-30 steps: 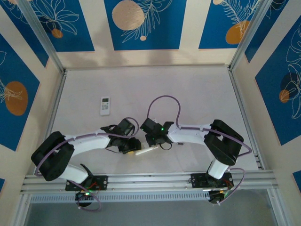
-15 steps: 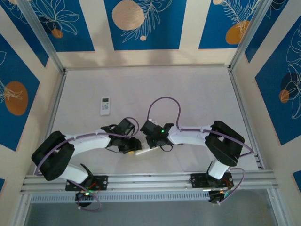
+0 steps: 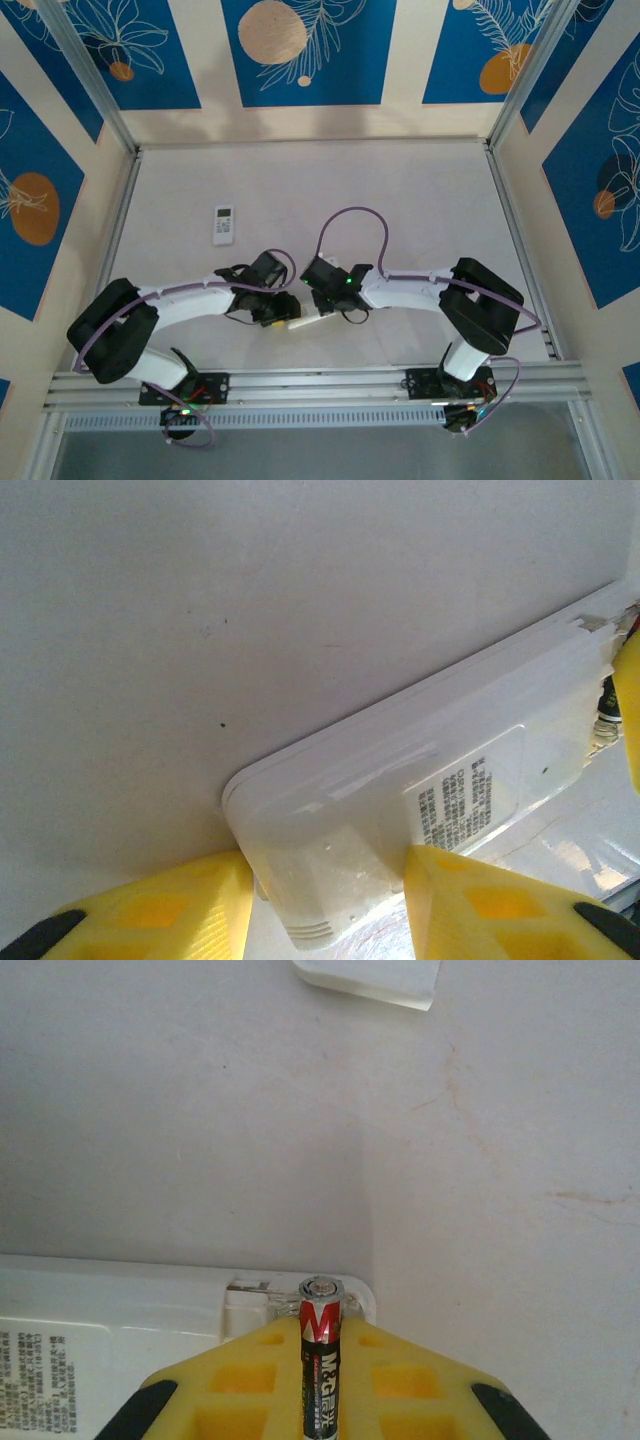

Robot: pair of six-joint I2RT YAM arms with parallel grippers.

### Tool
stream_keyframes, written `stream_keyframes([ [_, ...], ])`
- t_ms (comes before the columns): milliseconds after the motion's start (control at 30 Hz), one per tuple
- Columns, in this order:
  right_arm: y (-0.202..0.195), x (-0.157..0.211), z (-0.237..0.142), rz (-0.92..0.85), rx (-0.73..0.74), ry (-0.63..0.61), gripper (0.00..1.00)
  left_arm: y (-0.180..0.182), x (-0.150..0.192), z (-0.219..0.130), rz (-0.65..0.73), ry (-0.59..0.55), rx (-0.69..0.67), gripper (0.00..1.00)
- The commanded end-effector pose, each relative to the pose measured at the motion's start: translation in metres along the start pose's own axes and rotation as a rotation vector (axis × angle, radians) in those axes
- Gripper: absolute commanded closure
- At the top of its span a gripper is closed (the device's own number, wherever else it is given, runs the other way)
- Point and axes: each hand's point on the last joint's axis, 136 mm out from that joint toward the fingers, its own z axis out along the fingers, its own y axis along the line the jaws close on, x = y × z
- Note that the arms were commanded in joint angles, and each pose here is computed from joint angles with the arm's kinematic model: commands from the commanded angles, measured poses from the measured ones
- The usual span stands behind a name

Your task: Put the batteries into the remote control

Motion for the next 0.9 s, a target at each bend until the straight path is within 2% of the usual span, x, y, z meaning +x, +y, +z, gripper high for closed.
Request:
stream_keyframes([
  [0,-0.019,0.039,0.001,-0.009,0.057,0.123,0.86,0.01,0.003,0.007,0.019,0.004,-0.046,0.57],
  [400,-0.018,0.043,0.002,0.018,0.053,0.129,0.85,0.01,0.004,0.009,0.016,0.009,-0.047,0.57],
  [633,-0.013,0.034,-0.003,0.01,0.047,0.117,0.73,0.009,0.004,0.009,0.018,0.01,-0.044,0.57],
  [867,-0.006,0.019,-0.013,0.013,0.022,0.082,0.7,0.012,0.005,0.01,0.016,0.011,-0.051,0.57],
])
